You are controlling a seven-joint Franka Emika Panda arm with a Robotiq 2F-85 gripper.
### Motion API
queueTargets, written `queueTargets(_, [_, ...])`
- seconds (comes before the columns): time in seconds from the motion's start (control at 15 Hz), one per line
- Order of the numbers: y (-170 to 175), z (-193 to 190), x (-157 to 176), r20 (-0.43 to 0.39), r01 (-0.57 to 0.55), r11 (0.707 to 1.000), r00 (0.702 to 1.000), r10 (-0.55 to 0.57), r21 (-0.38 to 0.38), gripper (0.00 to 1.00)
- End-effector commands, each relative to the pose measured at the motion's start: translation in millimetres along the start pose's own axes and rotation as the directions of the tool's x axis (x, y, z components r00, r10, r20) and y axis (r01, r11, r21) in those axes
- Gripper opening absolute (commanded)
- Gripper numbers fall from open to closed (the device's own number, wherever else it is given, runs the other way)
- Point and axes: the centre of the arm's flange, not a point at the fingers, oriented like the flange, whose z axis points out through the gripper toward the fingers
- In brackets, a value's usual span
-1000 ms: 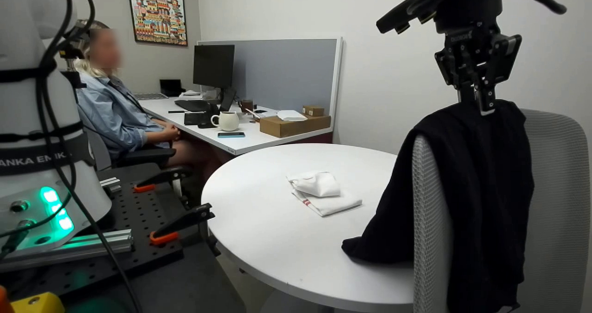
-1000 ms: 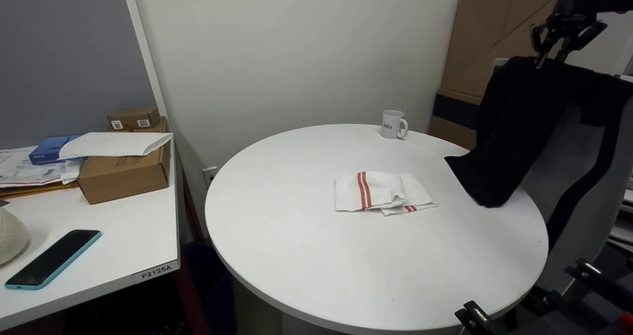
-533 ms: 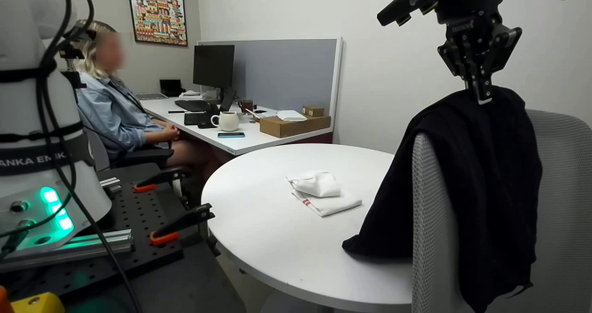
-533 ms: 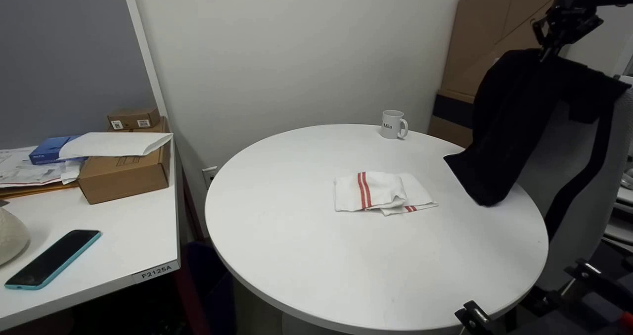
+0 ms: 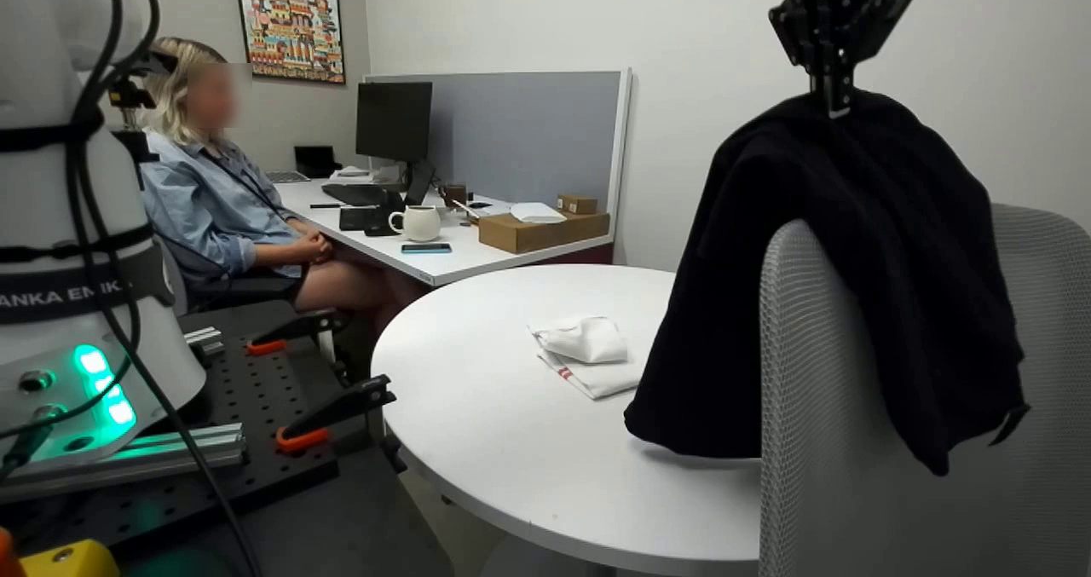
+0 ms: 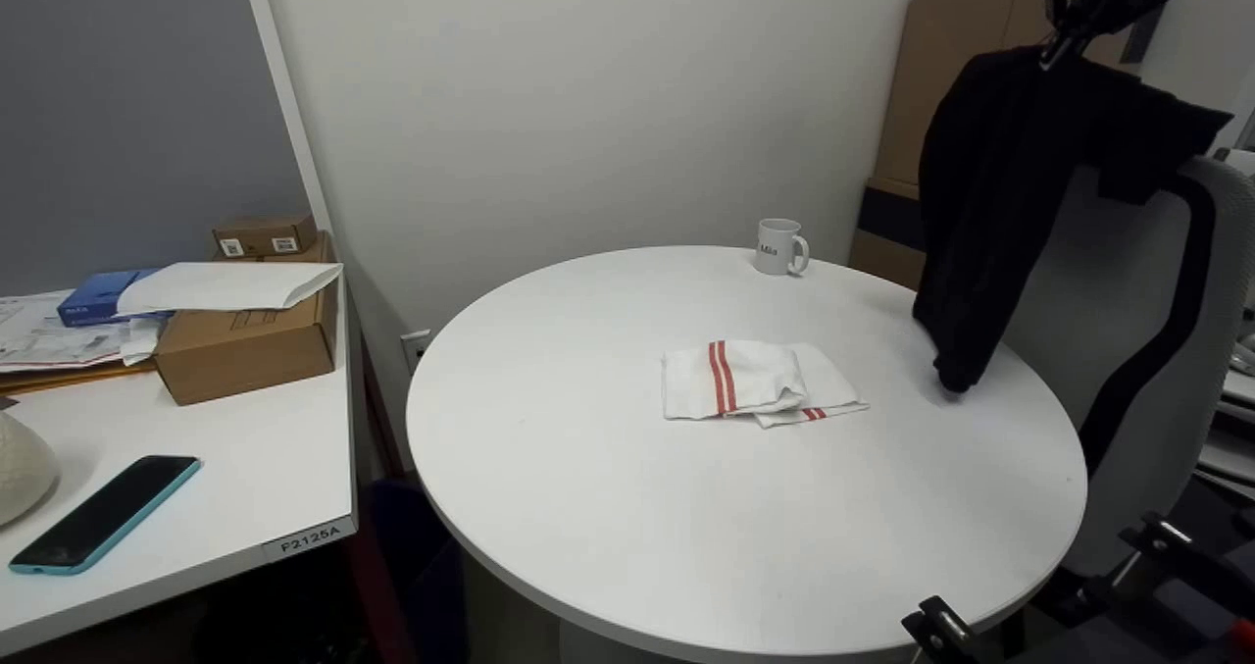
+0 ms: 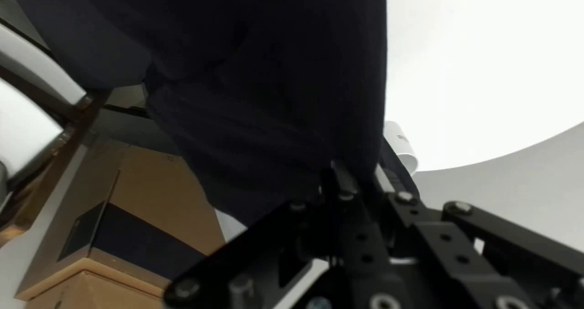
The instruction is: Remove the item from the backrest of the chair and put it on the table
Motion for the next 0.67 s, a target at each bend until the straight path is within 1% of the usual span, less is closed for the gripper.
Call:
queueTargets(0.0, [-26.1, -65.9, 15.2, 0.02, 0.082, 0.991, 0.996, -0.084, 0.106, 0.02])
queueTargets(0.27, [-65.1, -113.2, 33.0, 0.04, 0.136, 0.978, 0.989, -0.144, 0.16, 0.02])
queueTargets(0.6, [-111.5, -139.8, 54.5, 0.046, 0.177, 0.965, 0.981, -0.189, 0.193, 0.02])
